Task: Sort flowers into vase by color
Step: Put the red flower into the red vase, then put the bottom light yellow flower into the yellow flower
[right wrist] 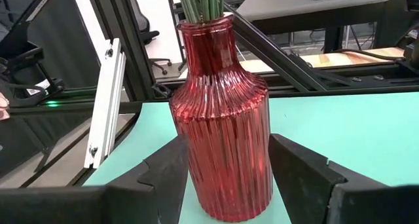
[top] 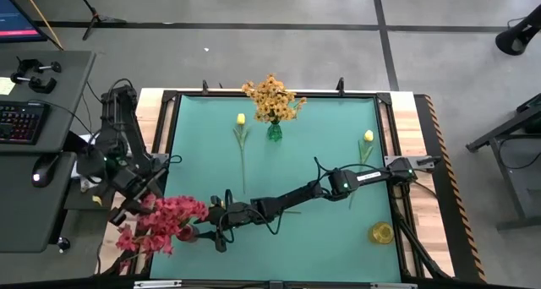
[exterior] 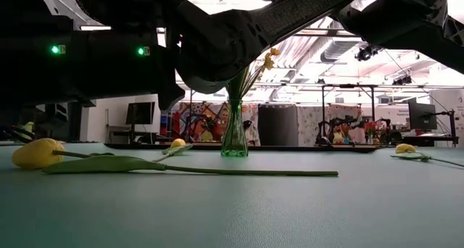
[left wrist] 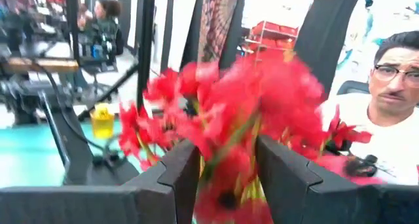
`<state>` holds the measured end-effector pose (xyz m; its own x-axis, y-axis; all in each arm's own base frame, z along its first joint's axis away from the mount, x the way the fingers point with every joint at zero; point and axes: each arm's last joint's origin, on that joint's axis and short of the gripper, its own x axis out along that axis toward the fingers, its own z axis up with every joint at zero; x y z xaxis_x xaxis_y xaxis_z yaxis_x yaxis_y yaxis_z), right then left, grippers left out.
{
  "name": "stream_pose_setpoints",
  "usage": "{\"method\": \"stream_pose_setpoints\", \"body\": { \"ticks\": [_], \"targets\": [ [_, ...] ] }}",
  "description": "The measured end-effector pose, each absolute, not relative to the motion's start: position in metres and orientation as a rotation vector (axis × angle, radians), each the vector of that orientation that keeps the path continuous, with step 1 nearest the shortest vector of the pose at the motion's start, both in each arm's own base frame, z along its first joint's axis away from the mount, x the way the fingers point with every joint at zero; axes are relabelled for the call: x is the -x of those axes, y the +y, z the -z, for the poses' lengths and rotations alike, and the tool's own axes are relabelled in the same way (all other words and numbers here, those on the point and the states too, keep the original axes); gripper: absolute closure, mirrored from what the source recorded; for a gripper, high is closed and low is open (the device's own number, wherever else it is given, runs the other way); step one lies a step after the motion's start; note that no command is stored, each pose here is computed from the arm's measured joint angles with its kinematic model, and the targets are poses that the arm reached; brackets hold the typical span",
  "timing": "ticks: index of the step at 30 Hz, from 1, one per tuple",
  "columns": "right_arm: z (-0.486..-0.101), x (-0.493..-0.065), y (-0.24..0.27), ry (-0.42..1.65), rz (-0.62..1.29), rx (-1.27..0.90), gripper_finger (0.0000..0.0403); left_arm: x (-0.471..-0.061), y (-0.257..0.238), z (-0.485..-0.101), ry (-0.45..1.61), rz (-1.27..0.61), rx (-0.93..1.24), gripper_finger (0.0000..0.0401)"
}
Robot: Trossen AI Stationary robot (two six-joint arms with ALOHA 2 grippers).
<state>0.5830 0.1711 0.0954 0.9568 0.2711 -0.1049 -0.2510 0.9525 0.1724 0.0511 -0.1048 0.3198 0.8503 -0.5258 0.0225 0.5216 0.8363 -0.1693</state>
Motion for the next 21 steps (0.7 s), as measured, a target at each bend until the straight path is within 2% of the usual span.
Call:
{"method": "stream_pose_setpoints", "body": {
  "ticks": [11,21],
  "targets": [
    [-0.095,-0.583,0.171,0.134,-0.265,-0.158,0.0205,-0.049,-0.093,-0.352,-0.094,0.474,0.020,0.0265],
    [-0.095,-0.584,0.165,0.148,-0.260,-0.156,0.0205,-0.049,-0.082,-0.375,-0.241,0.256,-0.122,0.0265]
  ]
}}
